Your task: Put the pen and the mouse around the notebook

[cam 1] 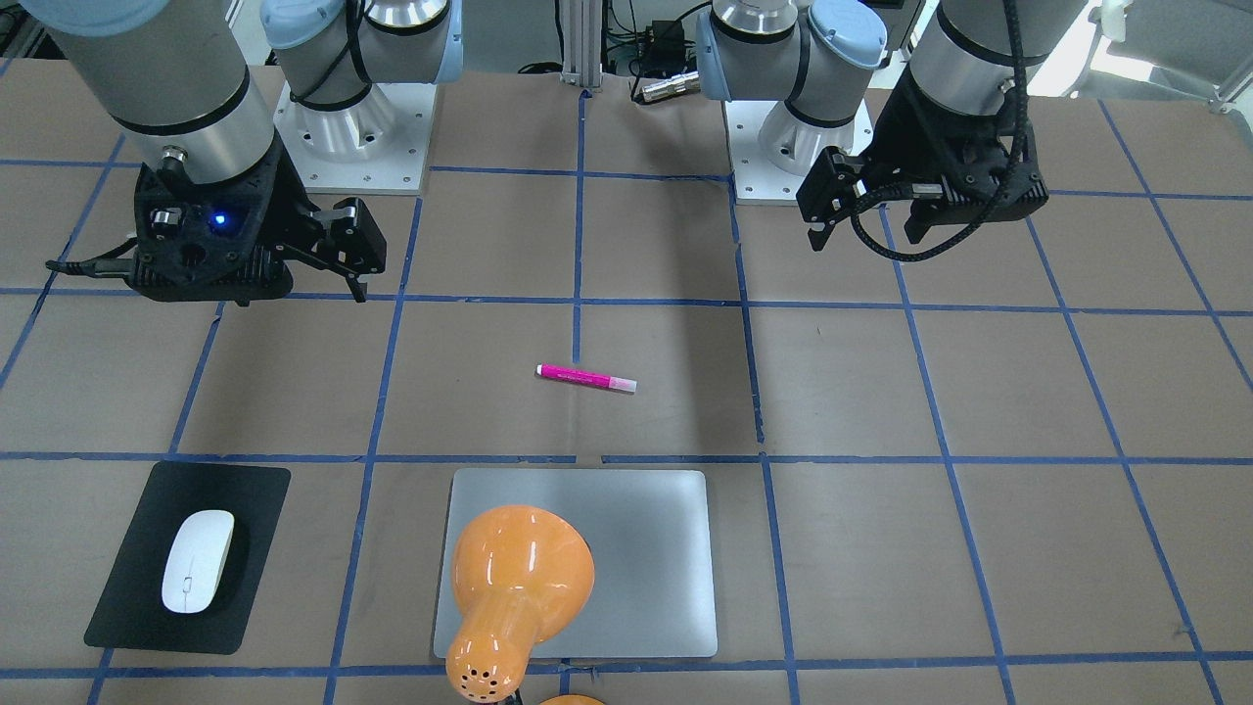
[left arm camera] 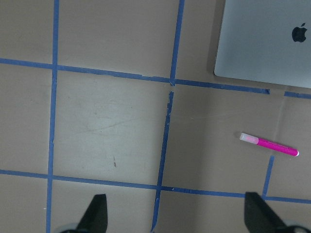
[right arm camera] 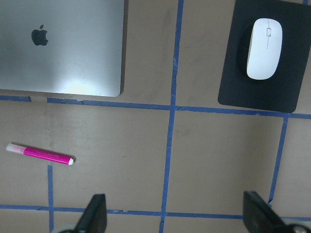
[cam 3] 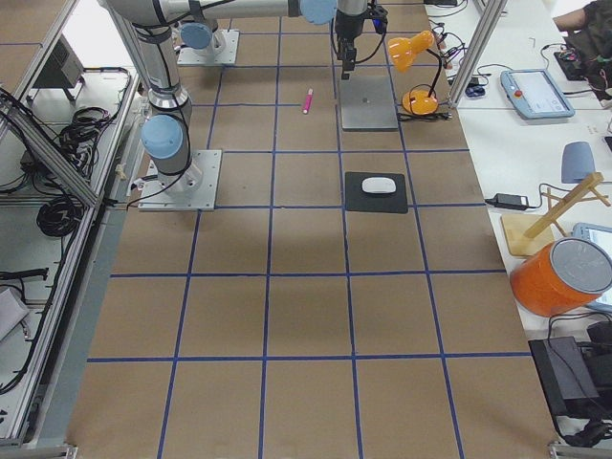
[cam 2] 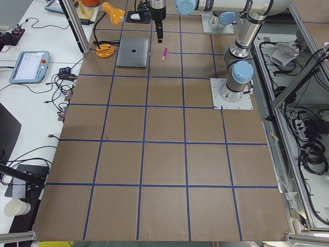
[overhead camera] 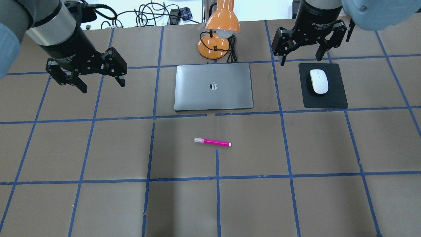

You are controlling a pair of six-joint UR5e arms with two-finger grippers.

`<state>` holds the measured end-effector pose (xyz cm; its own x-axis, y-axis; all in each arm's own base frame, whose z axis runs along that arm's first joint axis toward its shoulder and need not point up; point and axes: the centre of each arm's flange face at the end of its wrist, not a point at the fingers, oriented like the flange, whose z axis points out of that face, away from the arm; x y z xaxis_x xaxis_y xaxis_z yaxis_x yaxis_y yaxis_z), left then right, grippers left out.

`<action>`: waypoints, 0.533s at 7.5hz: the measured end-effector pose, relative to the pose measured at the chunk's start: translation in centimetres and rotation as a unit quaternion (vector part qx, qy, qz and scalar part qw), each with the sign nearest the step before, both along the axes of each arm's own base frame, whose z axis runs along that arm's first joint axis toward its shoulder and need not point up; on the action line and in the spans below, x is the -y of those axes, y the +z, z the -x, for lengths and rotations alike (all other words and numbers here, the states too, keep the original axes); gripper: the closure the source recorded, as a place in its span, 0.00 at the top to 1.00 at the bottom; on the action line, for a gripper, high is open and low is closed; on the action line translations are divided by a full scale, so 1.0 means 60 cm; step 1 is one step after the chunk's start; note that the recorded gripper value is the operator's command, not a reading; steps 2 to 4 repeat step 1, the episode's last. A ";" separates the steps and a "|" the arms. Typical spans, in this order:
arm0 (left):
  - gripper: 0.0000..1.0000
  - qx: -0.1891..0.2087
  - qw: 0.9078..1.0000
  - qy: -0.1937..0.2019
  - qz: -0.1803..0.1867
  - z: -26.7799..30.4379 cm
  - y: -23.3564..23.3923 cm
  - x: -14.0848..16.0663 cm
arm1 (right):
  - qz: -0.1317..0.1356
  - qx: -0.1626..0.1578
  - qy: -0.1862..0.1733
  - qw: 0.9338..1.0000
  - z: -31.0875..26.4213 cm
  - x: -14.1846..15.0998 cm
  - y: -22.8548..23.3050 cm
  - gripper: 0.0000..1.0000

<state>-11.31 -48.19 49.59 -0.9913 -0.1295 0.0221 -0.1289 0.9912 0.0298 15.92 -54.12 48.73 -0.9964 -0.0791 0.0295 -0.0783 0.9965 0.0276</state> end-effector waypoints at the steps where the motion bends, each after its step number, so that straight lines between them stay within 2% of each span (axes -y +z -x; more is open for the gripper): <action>1: 1.00 0.000 1.000 0.000 0.000 0.000 0.000 0.000 | 0.001 0.000 0.000 1.000 0.000 0.000 0.001 1.00; 4: 1.00 0.000 1.000 0.000 0.000 0.000 0.000 0.000 | 0.001 0.000 0.000 1.000 0.000 0.000 0.001 1.00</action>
